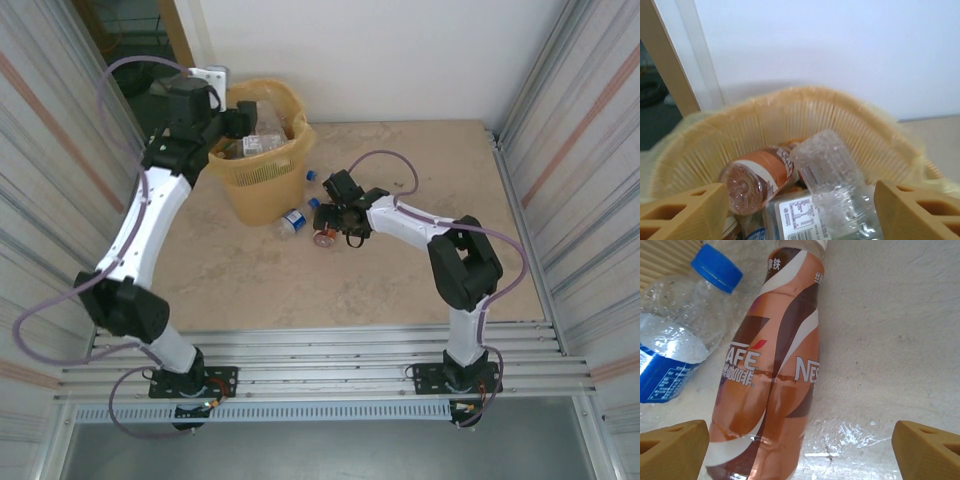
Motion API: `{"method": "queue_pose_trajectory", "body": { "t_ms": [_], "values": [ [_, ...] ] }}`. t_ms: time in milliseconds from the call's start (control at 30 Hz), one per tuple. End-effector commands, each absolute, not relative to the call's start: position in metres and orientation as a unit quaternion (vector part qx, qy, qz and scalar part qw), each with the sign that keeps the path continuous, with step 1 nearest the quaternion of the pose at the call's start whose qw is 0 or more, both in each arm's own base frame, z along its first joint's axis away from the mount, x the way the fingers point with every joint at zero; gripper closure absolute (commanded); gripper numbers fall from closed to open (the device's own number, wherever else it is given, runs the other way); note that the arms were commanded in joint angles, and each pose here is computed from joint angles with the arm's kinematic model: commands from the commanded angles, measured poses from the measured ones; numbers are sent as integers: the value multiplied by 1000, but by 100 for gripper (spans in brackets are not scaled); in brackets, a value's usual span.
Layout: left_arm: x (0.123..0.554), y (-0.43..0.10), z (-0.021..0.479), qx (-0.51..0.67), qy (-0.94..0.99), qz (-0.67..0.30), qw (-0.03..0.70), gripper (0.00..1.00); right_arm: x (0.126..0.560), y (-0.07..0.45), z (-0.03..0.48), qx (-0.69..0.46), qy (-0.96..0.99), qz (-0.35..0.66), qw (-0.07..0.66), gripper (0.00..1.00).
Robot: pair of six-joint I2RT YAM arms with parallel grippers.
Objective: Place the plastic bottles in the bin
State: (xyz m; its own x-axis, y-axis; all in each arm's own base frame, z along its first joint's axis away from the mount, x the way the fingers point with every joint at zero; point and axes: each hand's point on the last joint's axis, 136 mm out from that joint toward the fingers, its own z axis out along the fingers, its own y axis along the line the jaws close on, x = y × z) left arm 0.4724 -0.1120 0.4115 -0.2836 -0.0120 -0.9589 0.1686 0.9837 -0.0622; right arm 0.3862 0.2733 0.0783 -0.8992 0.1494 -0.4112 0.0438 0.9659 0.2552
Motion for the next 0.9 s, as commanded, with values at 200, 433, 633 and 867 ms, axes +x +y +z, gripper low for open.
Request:
{"method": "queue_pose_trajectory", "body": {
  "t_ms": [200,433,633,867],
  "values": [
    [416,-100,447,19,737,-138,662,15,386,287,55,54,974,125,183,11],
    [388,-88,435,-8,731,-153,665,4,390,291,38,42,977,117,172,17],
    [371,-81,425,-27,731,-163,663,1,397,289,29,19,980,93,176,20],
    [363,-80,411,-45,733,-185,653,1,398,280,26,7,982,71,177,33]
  ]
}}
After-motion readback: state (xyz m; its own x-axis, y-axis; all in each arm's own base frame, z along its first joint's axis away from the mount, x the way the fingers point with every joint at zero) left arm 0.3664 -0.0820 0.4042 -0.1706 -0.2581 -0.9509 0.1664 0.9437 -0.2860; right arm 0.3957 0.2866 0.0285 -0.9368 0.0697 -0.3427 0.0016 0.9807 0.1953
